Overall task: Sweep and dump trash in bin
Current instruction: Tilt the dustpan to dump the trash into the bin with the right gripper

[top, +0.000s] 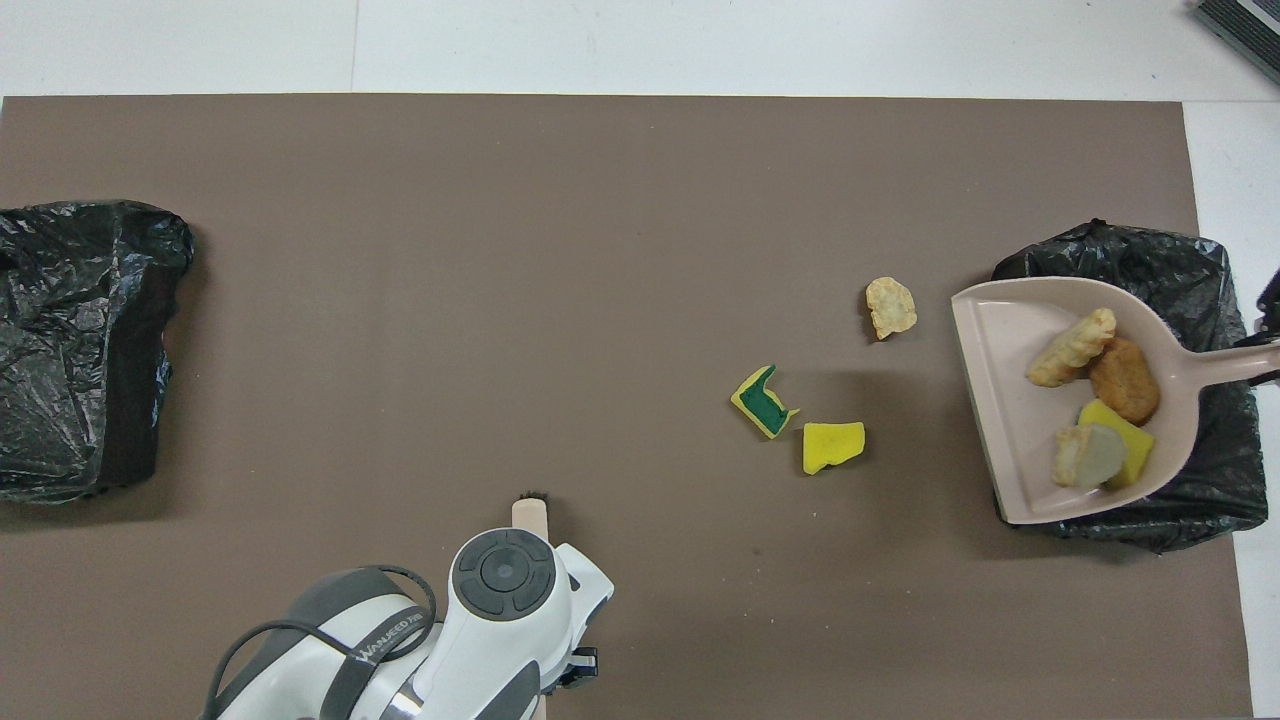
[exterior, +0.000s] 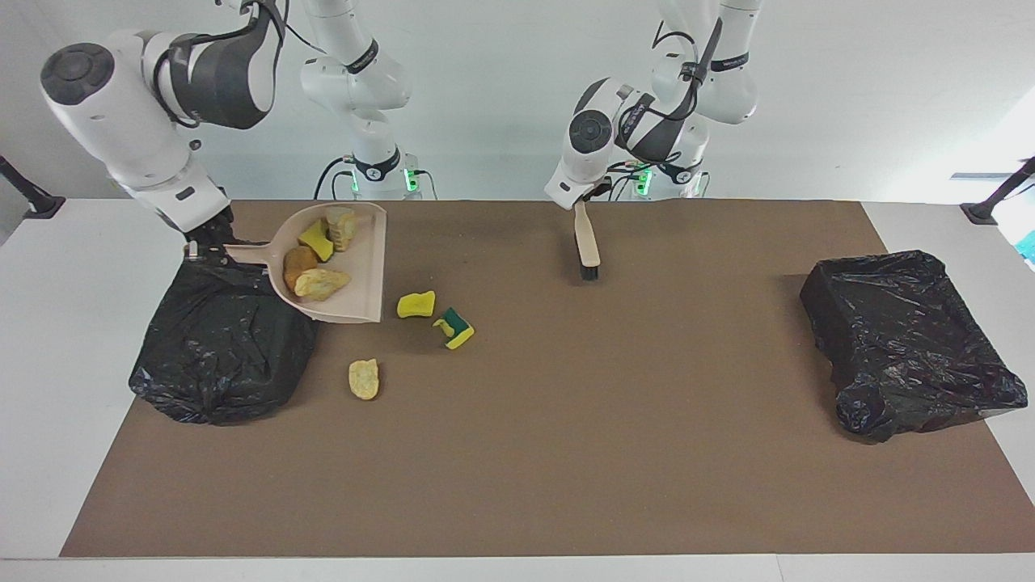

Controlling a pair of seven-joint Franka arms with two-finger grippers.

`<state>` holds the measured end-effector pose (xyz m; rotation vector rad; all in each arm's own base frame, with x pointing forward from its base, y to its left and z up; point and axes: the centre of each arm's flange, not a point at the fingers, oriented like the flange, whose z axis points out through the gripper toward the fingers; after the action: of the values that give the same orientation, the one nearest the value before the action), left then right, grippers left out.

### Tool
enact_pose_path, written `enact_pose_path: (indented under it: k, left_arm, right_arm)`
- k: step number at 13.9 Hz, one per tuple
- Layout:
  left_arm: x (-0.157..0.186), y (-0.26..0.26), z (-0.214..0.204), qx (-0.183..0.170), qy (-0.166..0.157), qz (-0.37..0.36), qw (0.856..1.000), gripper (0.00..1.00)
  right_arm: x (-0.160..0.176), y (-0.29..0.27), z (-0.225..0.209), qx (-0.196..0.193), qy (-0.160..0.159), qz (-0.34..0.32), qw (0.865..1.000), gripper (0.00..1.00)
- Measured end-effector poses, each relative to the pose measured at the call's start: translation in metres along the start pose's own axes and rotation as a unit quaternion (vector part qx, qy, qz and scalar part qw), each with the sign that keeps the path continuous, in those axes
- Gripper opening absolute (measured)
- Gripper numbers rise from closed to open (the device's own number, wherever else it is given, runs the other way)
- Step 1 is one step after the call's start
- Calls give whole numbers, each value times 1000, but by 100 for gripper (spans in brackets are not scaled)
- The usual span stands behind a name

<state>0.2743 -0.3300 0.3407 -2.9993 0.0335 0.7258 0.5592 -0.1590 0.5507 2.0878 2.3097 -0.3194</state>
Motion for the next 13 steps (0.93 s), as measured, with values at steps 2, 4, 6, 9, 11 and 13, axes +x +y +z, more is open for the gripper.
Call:
enact_pose_path:
  k: [2,4,6,9,11,13]
  left_arm:
    - [0,1,2,-9,-3,1,1000,26]
    - [0,1,3,-11,-6,2,1000,26]
    - [0,0,6,-9,-9,3,1000,26]
    - [0,0,9,-8,-11,3,1000,26]
    - [0,0,11,-6,-13,3,1000,26]
    - [-1,1,14,-3,-15,4,1000,28]
  right_arm:
    - [-29,-4,-2,-12,-52,-7,999,32]
    - [-52,-5,-4,-34,-99,-8,994,32]
    - [-65,-3,-2,-51,-150,-14,987,32]
    - [-59,-10,13,-55,-222,20,973,32]
    - [-47,-23,22,-61,-258,44,963,32]
    - [-36,-34,27,-63,-295,50,952,32]
